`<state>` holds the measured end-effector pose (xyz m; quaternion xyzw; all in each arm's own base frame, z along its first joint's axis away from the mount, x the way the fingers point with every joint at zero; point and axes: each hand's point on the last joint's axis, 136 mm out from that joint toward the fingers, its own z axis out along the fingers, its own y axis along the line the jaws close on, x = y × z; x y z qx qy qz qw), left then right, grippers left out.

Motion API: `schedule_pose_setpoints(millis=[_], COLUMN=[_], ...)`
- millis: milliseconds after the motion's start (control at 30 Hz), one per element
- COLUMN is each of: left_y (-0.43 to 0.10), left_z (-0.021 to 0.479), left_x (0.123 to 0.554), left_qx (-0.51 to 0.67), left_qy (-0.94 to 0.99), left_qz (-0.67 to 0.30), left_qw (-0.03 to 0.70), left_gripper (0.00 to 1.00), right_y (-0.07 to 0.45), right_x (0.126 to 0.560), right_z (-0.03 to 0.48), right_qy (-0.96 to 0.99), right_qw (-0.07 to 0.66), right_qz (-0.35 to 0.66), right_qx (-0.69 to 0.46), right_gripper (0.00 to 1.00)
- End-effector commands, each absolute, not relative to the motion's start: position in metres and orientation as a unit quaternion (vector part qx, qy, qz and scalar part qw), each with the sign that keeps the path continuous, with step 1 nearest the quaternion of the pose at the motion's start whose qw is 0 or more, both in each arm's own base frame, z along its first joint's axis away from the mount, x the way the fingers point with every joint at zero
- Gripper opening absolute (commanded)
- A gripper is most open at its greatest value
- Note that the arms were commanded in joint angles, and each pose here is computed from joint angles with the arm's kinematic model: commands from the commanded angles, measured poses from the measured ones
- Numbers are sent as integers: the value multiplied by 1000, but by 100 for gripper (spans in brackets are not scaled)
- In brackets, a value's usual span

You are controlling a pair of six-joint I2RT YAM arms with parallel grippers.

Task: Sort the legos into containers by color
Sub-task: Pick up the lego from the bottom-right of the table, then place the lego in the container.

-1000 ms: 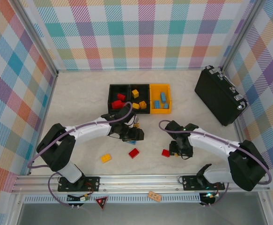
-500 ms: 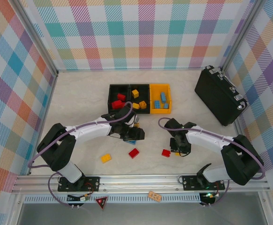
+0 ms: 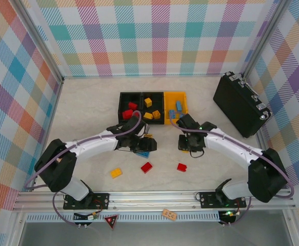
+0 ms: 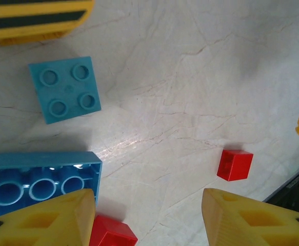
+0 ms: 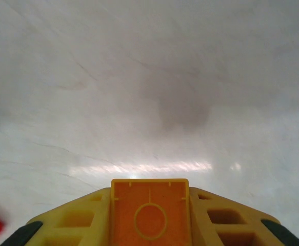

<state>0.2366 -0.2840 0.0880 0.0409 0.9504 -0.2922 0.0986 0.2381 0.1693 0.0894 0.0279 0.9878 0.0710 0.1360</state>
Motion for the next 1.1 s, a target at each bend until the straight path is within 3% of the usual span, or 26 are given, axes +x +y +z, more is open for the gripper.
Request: schedule_pose_setpoints(millis=[0, 467, 1067], left_y=[-264, -191, -177], left_z=[99, 103, 100], left_x=[250, 268, 259], left_qx=[4, -119, -138], left_qy=[948, 950, 949], left_qz=[-286, -228, -219], left_qw=[138, 179, 182], left_gripper=[57, 58, 58], right_y=[195, 290, 326], right_x=[265, 370, 460], right_z=[102, 132, 104], right_qy=[983, 965, 967], right_qw=[157, 199, 198], right_qz=[96, 151, 144], right_qx=[-11, -84, -71], right_gripper=[25, 26, 29])
